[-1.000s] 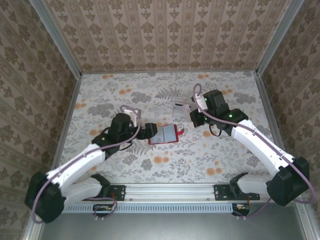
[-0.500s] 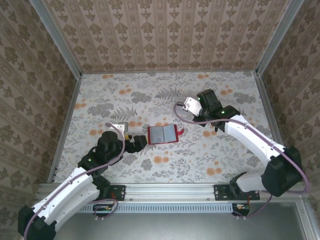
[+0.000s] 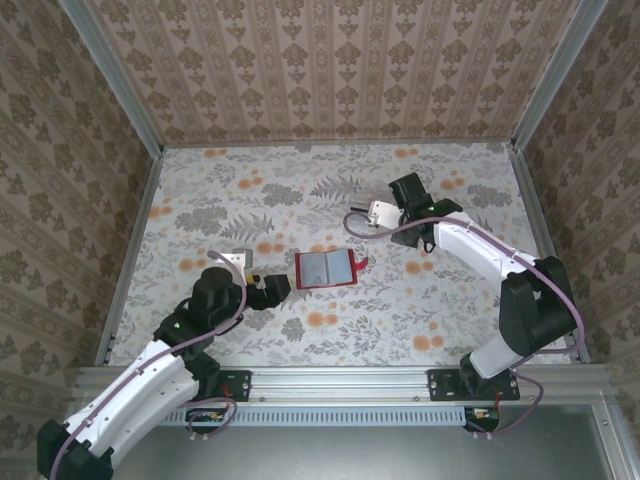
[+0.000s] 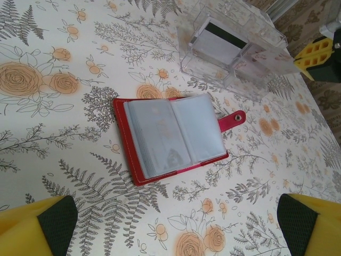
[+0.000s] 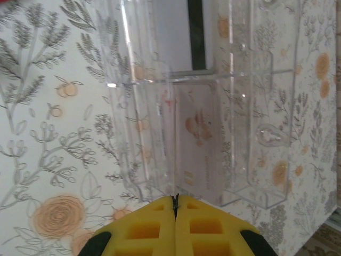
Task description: Take the credit cards out of the card holder
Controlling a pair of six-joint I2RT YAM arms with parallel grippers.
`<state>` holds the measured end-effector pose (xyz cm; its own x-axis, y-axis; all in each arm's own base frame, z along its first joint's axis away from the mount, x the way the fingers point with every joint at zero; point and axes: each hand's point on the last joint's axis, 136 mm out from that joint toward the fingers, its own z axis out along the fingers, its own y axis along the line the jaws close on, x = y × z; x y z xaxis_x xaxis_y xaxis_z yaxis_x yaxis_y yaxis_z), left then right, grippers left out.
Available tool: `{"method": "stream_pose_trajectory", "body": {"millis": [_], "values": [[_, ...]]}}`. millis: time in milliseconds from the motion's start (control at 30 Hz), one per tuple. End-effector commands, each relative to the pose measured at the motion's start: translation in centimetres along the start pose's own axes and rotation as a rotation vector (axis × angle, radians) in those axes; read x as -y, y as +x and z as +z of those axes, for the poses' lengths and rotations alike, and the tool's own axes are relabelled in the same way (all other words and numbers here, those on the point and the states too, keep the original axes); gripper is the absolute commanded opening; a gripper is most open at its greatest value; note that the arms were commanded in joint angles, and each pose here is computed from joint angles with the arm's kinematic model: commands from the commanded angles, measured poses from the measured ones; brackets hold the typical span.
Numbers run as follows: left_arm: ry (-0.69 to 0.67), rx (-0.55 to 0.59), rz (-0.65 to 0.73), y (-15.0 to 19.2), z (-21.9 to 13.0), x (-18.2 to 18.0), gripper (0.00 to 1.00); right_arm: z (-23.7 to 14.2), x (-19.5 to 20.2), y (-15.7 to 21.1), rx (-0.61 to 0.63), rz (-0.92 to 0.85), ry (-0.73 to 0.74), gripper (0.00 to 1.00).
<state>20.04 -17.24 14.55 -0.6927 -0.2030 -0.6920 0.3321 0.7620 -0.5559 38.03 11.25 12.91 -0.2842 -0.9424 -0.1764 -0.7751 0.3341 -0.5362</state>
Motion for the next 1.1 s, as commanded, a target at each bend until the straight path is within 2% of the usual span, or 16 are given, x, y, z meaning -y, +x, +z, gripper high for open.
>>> {"method": "stream_pose_trajectory", "body": {"millis": [0, 700, 733, 800, 1067], "values": [[-0.021, 0.007, -0.018, 0.2, 0.0, -0.8, 1.0, 0.0, 1.7, 0.0, -0.015, -0.036, 0.046, 0.0], [-0.036, 0.003, -0.029, 0.4, 0.1, -1.5, 1.0, 3.4, 1.4, 0.6, -0.077, -0.053, 0.003, 0.0], [-0.036, 0.005, -0.029, 0.4, 0.1, -1.4, 1.0, 3.5, 1.5, 0.7, -0.08, -0.051, 0.005, 0.02], [-0.036, 0.004, -0.03, 0.4, 0.1, -1.5, 1.0, 3.6, 1.5, 0.8, -0.084, -0.041, 0.013, 0.25], [-0.033, 0.003, -0.031, 0.4, 0.1, -1.5, 1.0, 4.3, 2.3, 0.8, -0.102, -0.009, 0.051, 0.28]]}}
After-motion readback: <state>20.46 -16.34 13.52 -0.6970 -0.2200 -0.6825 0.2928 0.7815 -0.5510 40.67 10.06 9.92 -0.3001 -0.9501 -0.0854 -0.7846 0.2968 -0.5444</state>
